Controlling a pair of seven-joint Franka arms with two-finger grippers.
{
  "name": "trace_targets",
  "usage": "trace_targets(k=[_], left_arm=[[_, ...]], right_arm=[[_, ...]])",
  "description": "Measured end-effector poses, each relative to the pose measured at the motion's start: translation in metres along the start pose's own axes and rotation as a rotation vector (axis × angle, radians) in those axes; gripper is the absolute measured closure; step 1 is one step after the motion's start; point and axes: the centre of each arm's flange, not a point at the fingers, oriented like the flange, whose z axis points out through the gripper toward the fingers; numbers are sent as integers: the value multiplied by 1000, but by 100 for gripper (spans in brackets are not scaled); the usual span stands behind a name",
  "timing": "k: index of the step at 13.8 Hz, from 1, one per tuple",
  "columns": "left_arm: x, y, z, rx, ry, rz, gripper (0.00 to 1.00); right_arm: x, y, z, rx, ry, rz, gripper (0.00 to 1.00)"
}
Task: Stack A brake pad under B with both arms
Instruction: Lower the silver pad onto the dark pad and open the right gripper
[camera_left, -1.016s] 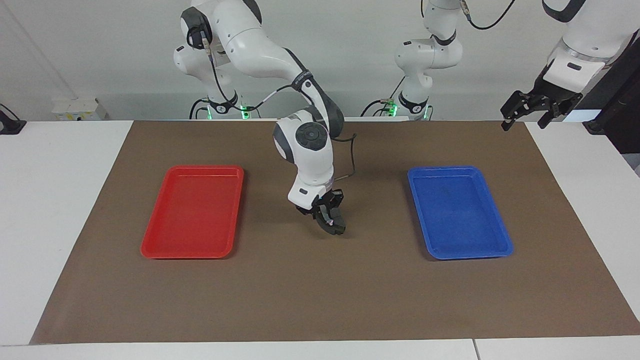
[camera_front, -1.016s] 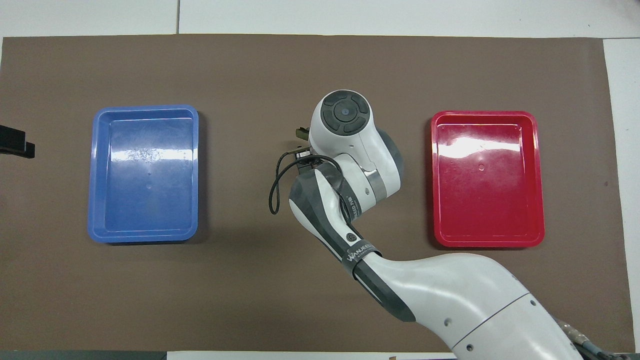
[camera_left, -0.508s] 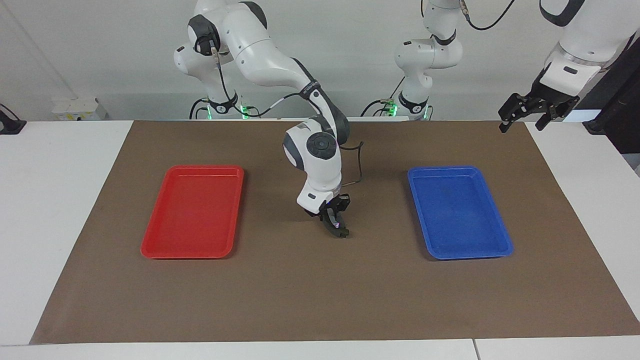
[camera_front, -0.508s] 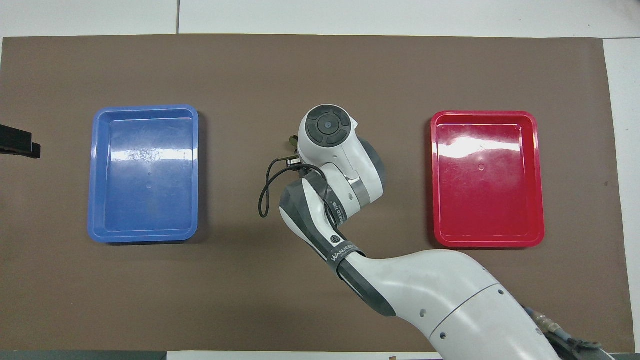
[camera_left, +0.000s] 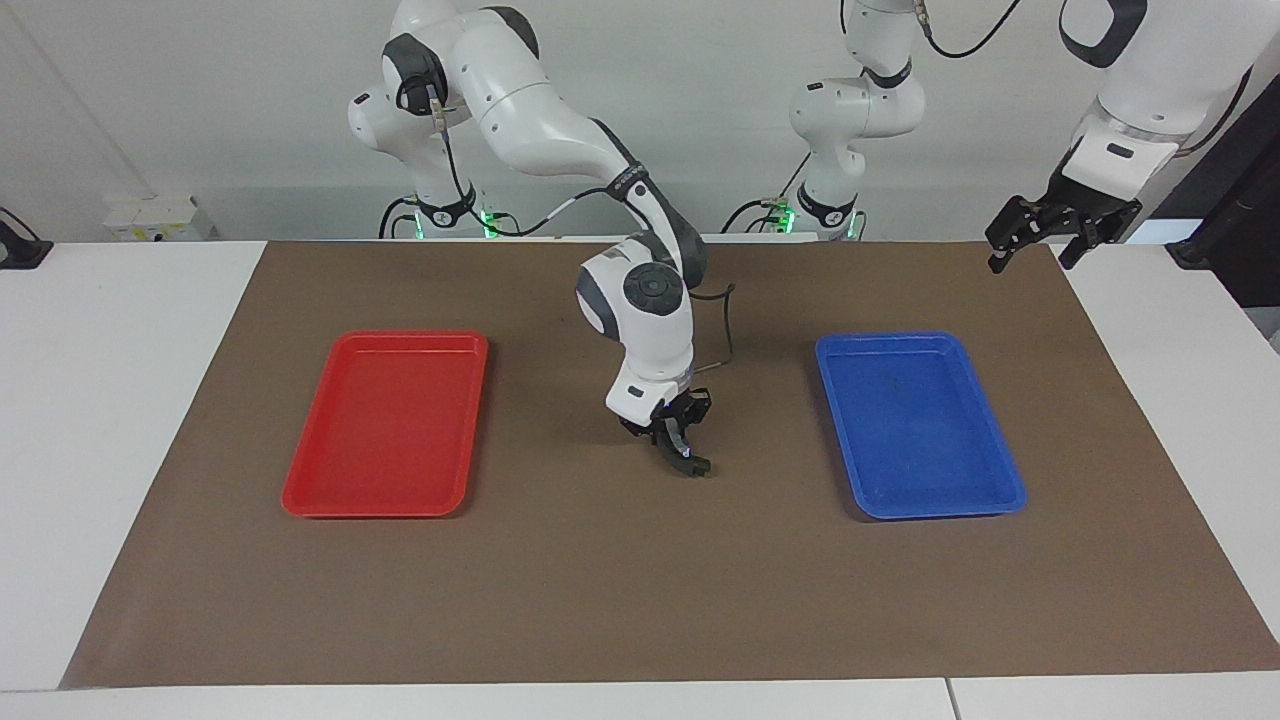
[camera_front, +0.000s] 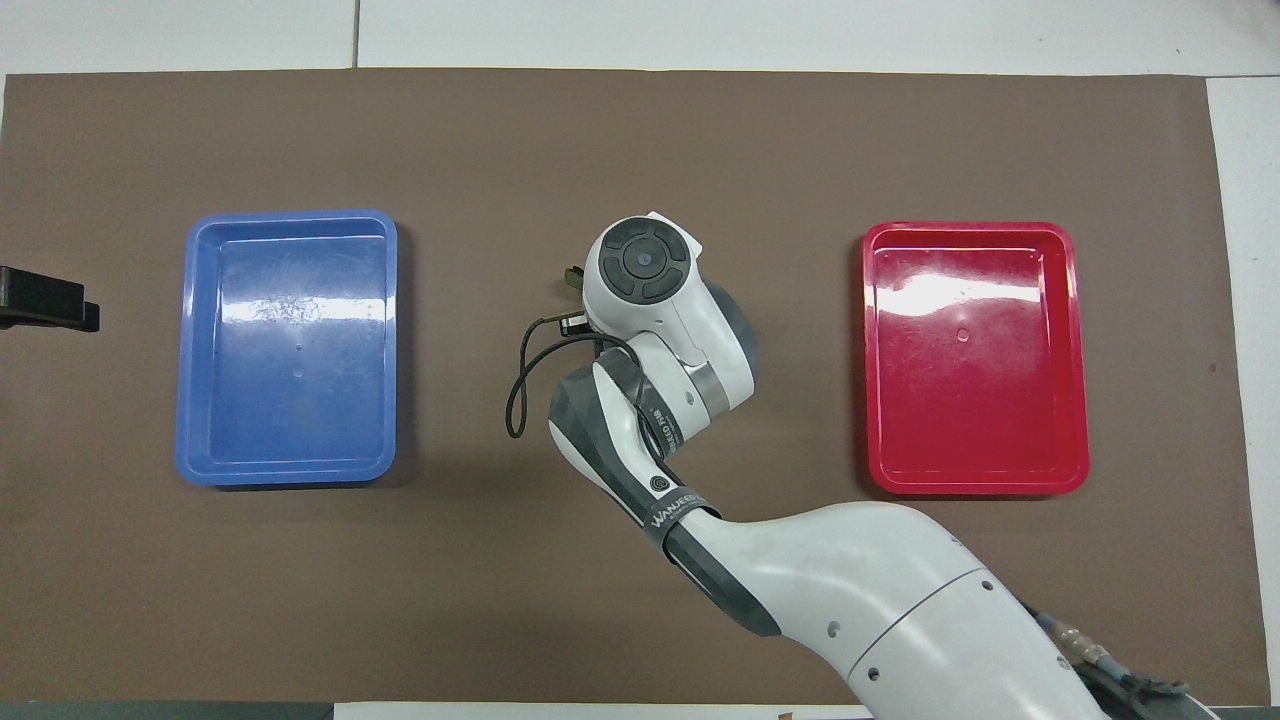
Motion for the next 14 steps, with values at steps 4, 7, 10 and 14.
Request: trace_targets(k=[4,7,10,14], left_arm=[[0,1,-1,0,0,1,0],[0,1,-2,0,3,1,0],[0,1,-5,0,9,3,0],[-1,4,-5,1,6,8,0]], right_arm=[[2,6,0,-15,-7,2,57],[3,6,-2,-28,-1,-9,57],[3,6,-2,-32,2,-13,57],[3,5,2,-31,7,-16,52]])
